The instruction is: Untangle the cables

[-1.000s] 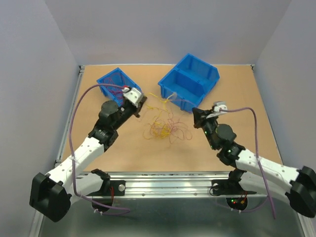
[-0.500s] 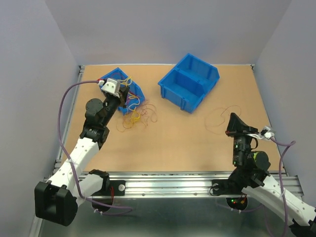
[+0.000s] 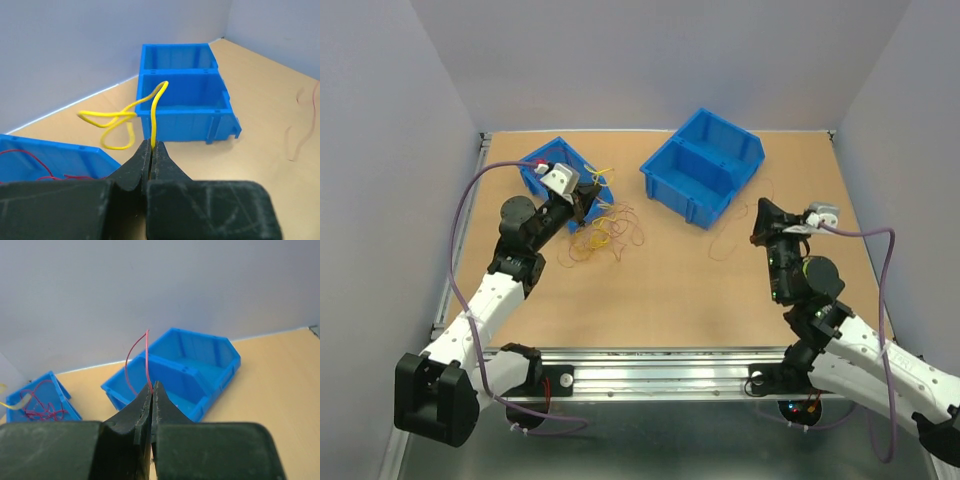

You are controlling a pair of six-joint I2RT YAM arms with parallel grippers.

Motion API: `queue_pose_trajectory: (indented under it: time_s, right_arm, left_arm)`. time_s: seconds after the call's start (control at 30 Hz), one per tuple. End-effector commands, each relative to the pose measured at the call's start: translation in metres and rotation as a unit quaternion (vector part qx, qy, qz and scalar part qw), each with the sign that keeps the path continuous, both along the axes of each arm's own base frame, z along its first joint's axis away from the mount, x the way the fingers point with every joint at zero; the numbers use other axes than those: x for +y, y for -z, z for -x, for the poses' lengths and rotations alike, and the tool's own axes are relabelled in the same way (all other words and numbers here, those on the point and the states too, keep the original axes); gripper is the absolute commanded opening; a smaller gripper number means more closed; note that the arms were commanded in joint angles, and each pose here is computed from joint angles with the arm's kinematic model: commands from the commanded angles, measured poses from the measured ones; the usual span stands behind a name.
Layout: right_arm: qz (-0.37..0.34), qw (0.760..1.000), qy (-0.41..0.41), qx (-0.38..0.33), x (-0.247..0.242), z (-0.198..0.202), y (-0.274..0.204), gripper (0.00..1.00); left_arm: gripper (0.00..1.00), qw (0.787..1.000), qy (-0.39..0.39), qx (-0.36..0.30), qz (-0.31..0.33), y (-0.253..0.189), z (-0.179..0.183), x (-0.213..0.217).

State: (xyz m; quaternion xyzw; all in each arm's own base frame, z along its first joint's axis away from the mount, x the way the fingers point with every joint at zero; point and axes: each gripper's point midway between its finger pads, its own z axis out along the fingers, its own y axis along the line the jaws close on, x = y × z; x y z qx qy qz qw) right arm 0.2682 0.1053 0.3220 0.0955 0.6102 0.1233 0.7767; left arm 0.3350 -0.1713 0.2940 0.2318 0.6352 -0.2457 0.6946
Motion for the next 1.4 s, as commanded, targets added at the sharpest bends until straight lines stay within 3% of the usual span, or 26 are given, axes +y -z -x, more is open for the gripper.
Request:
queue_pose_trajectory:
  time_s: [0.0,0.37,0.8,0.97,1.1,1.37]
  right_arm:
    - [0.003,0.997,-0.017,-0.078,0.012,-0.002,-0.089,0.01]
    - [0.078,0.989,-0.059,-0.114,0.076,-0.048,-0.148,0.01]
    - [0.064,0.990,-0.079,-0.097,0.077,-0.143,-0.141,0.01]
    - [0.054,0.994,-0.082,-0.056,0.087,-0.181,-0.106,0.01]
    - [0.062,0.995,-0.078,0.000,0.094,-0.217,-0.049,0.01]
    - [0.066,0.991,-0.103,0.058,0.107,-0.226,0.038,0.01]
  left_arm:
    - [0.00,0.999,0.024,-0.033,-0.001,-0.010,0.002,-0.007]
    - [0.00,0.996,0.075,-0.039,-0.010,-0.008,0.016,-0.020]
    - [0.00,0.996,0.078,-0.031,-0.014,-0.001,0.013,-0.022]
    - [0.00,0.996,0.076,-0.033,-0.015,-0.001,0.013,-0.022]
    - [0.00,0.996,0.074,-0.035,-0.017,-0.001,0.013,-0.021]
    - [0.00,0.996,0.076,-0.032,-0.017,0.001,0.013,-0.022]
